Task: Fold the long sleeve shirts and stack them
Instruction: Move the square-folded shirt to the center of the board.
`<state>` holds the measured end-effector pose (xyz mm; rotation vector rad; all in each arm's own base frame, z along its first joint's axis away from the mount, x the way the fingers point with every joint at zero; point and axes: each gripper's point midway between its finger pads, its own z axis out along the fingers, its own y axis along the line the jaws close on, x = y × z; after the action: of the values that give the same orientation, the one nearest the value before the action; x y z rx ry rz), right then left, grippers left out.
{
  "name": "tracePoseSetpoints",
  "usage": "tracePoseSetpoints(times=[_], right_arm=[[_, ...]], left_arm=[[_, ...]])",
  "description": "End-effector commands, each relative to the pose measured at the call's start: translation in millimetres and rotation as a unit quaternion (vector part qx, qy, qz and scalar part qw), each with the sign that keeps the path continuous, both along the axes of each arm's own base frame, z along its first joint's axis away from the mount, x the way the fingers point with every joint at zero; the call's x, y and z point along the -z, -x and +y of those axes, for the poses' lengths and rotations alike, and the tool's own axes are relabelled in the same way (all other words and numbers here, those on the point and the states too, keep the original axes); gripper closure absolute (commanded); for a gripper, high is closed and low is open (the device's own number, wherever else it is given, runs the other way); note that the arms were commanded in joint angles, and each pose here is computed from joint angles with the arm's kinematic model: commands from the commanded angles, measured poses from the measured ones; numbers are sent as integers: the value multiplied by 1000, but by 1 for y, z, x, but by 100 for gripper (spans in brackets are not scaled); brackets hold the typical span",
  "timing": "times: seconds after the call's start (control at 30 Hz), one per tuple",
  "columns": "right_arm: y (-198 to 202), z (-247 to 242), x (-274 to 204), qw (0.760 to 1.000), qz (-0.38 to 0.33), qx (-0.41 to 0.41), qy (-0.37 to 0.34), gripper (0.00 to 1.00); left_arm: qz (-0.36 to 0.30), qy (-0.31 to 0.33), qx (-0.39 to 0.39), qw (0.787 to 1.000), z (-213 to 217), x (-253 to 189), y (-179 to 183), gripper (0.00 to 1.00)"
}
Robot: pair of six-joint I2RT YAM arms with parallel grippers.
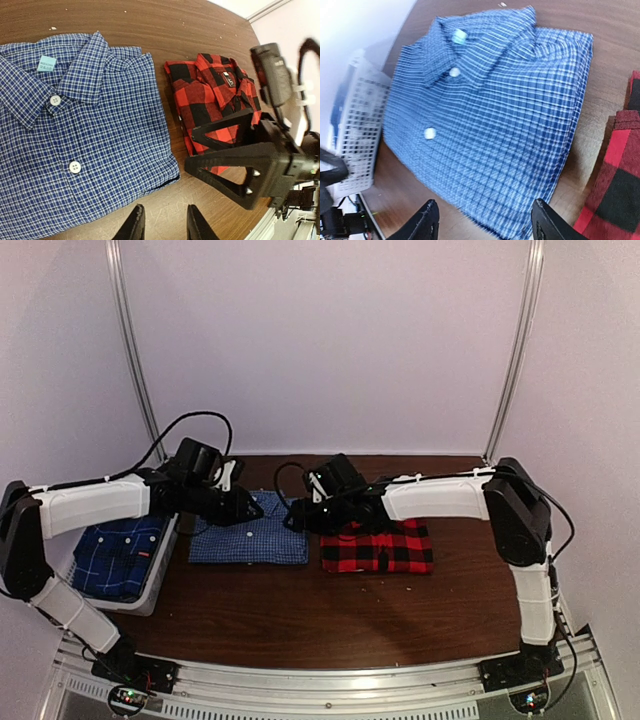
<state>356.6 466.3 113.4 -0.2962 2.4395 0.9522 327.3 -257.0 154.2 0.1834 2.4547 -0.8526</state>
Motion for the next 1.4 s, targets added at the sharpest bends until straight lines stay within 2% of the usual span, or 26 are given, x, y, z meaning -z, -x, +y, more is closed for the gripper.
tracePoseSetpoints(times=[0.0,0.2,0.4,0.7,0.87,0.93,1.03,1.1,1.23,1.37], right_arm=[[-18,-2,27,999,7,15,33,35],[-35,-10,47,997,2,49,64,34],[-42,-7,64,996,9,47,75,34],[-46,-9,88,994,21,51,99,46],[-51,-17,92,993,24,56,105,62],[-52,-21,92,992,25,59,111,62],[-54,-30,87,991,15,66,119,53],[-55,-31,87,990,14,65,122,52],[-53,-24,92,992,22,53,116,54],[-48,-18,103,992,33,43,115,61]], left_arm=[[-25,-1,-5,1000,10,-16,-4,70],[-25,-9,-12,1000,19,-15,-4,70],[-24,-28,-32,999,32,-9,-8,70],[-22,-50,-48,997,44,-5,-12,70],[-21,-79,-64,995,56,0,-17,69],[-20,-84,-68,994,59,0,-19,69],[-24,-87,-71,993,61,-3,-22,69],[-24,-88,-72,993,61,-3,-24,69],[-22,-90,-72,993,61,-1,-28,69],[-20,-99,-75,992,63,3,-31,68]])
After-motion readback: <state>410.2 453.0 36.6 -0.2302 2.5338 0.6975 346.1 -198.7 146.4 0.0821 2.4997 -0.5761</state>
